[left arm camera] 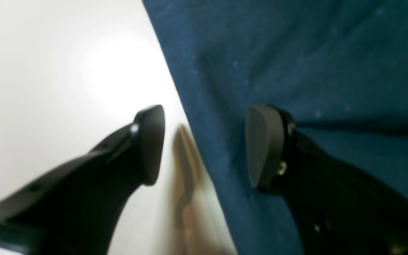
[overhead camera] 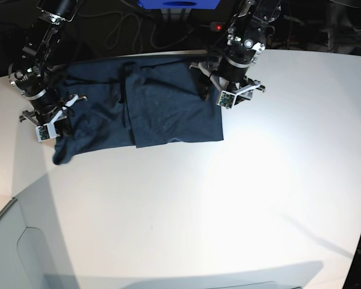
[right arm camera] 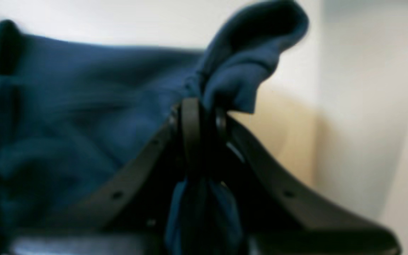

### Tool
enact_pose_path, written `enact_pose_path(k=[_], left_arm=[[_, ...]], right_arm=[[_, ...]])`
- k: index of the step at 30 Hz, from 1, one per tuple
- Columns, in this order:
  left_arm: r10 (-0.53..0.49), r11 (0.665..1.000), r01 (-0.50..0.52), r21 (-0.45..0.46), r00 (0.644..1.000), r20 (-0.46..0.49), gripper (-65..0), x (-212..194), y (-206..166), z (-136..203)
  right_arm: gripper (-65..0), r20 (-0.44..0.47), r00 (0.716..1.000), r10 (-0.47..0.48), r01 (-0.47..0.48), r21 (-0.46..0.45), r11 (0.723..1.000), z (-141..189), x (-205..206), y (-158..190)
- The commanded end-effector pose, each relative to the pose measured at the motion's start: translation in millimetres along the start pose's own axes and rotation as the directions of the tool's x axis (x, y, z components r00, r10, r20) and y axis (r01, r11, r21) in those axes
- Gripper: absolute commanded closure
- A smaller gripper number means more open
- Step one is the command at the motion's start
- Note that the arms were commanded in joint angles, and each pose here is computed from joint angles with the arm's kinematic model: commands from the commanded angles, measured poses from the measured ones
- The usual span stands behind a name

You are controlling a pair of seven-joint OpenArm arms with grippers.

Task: Fold the T-shirt properly
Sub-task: 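Lift the shirt end with the right gripper and fold it toward the left gripper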

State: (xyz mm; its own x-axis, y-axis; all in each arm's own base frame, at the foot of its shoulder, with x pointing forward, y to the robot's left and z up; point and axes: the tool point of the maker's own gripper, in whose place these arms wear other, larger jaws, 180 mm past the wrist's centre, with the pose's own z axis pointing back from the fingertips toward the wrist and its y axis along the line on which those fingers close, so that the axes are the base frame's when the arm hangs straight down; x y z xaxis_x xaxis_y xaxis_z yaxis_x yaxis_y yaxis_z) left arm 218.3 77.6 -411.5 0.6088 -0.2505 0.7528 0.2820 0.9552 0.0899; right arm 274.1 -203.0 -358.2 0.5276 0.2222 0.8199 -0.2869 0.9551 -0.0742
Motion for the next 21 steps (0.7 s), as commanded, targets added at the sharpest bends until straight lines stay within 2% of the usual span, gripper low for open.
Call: enact_pose_path(k=[1, 5, 11, 21], left_arm=[[0.000, 1.000, -0.001, 0.004, 1.000, 0.008, -35.1, 3, 1, 2], [0.000, 1.000, 0.000, 0.002, 1.000, 0.008, -35.1, 3, 1, 2], [0.000, 1.000, 0.000, 0.002, 1.000, 0.008, -35.1, 3, 1, 2], [0.001, 1.000, -0.001, 0.001, 1.000, 0.007, -35.2, 3, 0, 3]], right_arm=[[0.0, 0.058, 0.998, 0.034, -0.036, 0.028, 0.999, 4, 19, 11], [0.0, 0.122, 0.987, 0.104, -0.117, 0.108, 0.987, 9, 44, 54], [0.0, 0.201, 0.966, 0.163, -0.216, 0.281, 0.935, 12, 65, 129], [0.0, 0.237, 0.956, 0.173, -0.265, 0.446, 0.855, 5, 69, 194]])
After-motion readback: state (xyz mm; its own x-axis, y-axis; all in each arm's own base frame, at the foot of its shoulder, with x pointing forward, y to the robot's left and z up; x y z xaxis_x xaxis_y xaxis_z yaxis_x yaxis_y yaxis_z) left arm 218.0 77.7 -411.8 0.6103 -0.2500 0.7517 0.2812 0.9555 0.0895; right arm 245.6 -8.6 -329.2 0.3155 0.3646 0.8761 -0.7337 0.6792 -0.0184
